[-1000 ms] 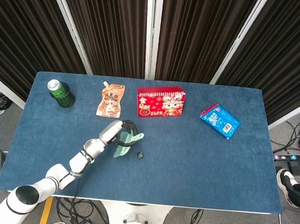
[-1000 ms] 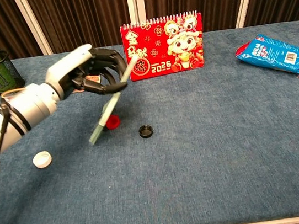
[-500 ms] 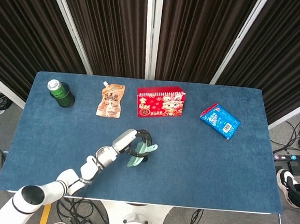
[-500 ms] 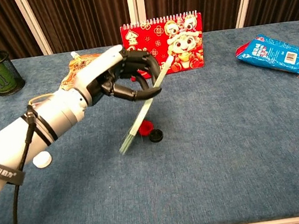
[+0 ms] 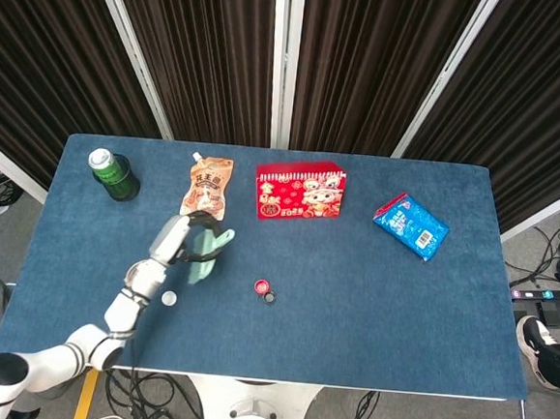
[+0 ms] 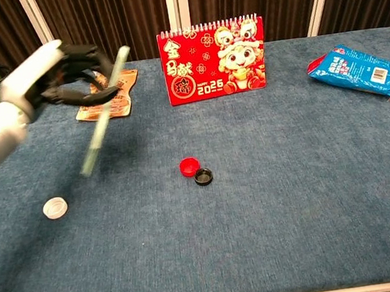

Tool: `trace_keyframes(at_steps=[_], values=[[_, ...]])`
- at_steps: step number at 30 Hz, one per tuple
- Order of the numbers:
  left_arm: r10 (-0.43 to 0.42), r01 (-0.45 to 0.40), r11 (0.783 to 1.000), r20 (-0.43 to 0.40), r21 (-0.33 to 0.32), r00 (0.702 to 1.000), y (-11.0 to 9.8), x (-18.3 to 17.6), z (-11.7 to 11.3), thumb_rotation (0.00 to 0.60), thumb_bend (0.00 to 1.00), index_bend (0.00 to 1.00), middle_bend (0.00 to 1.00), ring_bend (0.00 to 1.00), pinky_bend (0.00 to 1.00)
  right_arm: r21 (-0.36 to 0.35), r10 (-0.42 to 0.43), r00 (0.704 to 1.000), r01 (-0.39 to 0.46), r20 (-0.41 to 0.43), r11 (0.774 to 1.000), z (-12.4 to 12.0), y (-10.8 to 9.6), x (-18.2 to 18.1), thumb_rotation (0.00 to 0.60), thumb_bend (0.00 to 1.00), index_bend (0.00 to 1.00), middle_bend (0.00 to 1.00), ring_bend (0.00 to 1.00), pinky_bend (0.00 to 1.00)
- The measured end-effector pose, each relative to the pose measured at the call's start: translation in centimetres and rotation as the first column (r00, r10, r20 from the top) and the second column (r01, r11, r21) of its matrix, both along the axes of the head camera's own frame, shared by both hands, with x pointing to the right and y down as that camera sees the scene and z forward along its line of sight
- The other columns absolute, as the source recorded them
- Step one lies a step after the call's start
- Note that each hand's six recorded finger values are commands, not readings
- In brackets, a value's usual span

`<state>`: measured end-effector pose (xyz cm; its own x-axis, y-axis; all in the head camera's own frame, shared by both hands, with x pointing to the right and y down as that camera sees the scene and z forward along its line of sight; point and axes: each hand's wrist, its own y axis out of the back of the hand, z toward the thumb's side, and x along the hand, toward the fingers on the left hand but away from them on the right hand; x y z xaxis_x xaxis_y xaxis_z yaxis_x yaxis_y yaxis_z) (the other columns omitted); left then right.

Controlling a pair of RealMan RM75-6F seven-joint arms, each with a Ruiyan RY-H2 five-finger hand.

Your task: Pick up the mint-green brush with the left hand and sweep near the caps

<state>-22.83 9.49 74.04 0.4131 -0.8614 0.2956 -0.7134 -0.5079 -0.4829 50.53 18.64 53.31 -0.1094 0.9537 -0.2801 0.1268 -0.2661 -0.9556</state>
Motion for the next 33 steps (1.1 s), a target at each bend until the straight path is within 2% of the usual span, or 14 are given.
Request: trace_keyframes(at_steps=[6,12,15,21,27,33], values=[[-0.052,0.047,0.998,0.118,0.040,0.992,2.4,-3.4,-0.9,0.600,0.38,0.55,0.58,0.37,0.39,-0.006,-0.005,1.000,0.005,0.001,1.000,0.3,-0.3,0.1,0.600,0.25,0.03,0.18,0.00,0.04],[-0.129,0.119,0.991,0.190,0.063,0.973,5.4,-5.7,-2.1,0.600,0.39,0.55,0.58,0.37,0.39,-0.012,0.002,1.000,-0.002,0.000,1.000,0.5,-0.5,0.3,0.600,0.25,0.02,0.17,0.00,0.04],[-0.140,0.126,0.989,0.228,0.075,0.964,6.4,-6.1,-2.5,0.600,0.39,0.55,0.58,0.37,0.37,-0.013,0.002,1.000,-0.002,0.001,1.000,0.6,-0.5,0.4,0.600,0.25,0.02,0.17,0.00,0.04],[-0.150,0.134,0.988,0.280,0.077,0.948,8.7,-5.6,-3.0,0.600,0.40,0.55,0.58,0.37,0.37,-0.012,0.005,1.000,-0.005,0.003,1.000,0.6,-0.4,0.4,0.600,0.25,0.03,0.17,0.00,0.04],[-0.145,0.133,0.989,0.298,0.060,0.943,9.9,-3.8,-2.4,0.600,0.41,0.55,0.59,0.37,0.33,-0.010,0.009,1.000,-0.009,-0.002,1.000,0.4,-0.3,0.5,0.600,0.25,0.03,0.18,0.00,0.04],[-0.143,0.138,0.990,0.269,0.038,0.953,9.6,-1.6,-1.5,0.600,0.40,0.55,0.59,0.37,0.34,-0.009,0.017,1.000,-0.017,-0.006,1.000,0.2,-0.1,0.7,0.600,0.25,0.03,0.18,0.00,0.04]])
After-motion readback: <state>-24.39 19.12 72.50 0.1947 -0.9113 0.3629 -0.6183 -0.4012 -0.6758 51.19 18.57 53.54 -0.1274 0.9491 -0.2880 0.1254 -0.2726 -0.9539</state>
